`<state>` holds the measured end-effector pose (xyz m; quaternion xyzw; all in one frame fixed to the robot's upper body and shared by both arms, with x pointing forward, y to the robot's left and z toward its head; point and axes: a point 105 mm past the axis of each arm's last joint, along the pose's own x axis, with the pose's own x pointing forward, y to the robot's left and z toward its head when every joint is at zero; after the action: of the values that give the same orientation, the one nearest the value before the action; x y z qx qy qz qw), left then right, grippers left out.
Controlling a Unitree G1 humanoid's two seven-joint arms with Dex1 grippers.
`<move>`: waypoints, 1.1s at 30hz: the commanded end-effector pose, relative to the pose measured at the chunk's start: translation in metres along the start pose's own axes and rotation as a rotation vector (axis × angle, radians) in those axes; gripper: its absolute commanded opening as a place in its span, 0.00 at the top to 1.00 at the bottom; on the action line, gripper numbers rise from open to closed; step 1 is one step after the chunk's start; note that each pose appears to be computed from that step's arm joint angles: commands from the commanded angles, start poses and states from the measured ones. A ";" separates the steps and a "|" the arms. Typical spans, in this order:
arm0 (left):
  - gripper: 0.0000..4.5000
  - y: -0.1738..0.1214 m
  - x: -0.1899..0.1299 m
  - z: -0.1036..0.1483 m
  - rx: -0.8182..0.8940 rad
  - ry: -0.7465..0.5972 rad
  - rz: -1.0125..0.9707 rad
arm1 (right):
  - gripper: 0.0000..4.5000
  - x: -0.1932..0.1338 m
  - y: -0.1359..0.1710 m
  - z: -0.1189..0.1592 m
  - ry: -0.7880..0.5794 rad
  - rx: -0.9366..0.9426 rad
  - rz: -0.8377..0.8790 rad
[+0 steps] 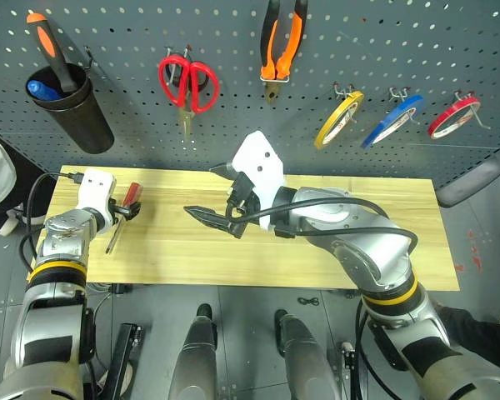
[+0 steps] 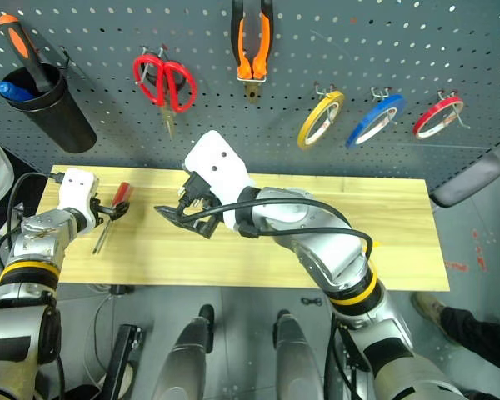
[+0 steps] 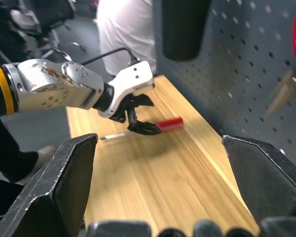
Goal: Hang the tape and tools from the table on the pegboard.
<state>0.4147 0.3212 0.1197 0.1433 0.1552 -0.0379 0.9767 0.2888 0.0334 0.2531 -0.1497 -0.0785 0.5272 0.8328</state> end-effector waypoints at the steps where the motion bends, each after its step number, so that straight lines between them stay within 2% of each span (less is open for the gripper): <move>1: 0.01 0.004 0.003 0.001 0.029 -0.003 0.021 | 0.00 -0.001 0.003 0.018 -0.048 -0.072 0.004; 5: 0.01 0.005 0.005 -0.010 -0.006 0.063 0.022 | 0.00 0.000 0.003 0.025 -0.061 -0.077 0.005; 6: 0.06 0.007 0.004 -0.013 -0.006 0.080 0.040 | 0.00 -0.001 0.003 0.026 -0.061 -0.078 0.006; 8: 0.21 0.011 0.003 -0.017 0.001 0.107 0.061 | 0.00 -0.002 0.002 0.025 -0.055 -0.079 0.005; 14: 0.84 0.019 -0.003 -0.028 -0.016 0.149 0.090 | 0.00 -0.002 0.001 0.023 -0.052 -0.077 0.002; 18: 0.85 0.022 -0.005 -0.029 -0.039 0.138 0.090 | 0.00 -0.005 -0.001 0.021 -0.057 -0.079 0.000; 23: 0.85 0.012 -0.016 -0.025 0.115 0.071 -0.019 | 0.00 -0.030 -0.004 0.011 -0.051 -0.097 -0.011; 27: 0.85 -0.024 -0.046 0.008 0.165 -0.126 -0.111 | 0.00 -0.059 -0.004 0.017 -0.136 -0.024 -0.001; 30: 0.85 -0.042 -0.071 0.017 0.175 -0.166 -0.083 | 0.00 -0.075 -0.007 0.029 -0.228 0.031 -0.012; 32: 0.85 -0.055 -0.091 0.037 0.252 -0.259 -0.050 | 0.00 -0.083 -0.008 0.045 -0.326 0.080 -0.009; 33: 0.85 -0.060 -0.100 0.055 0.251 -0.331 -0.024 | 0.00 -0.087 -0.006 0.053 -0.365 0.079 0.004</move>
<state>0.3356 0.2593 0.1457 0.2373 0.0601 -0.1174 0.9625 0.2608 -0.0364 0.2876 -0.0292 -0.1580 0.5335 0.8304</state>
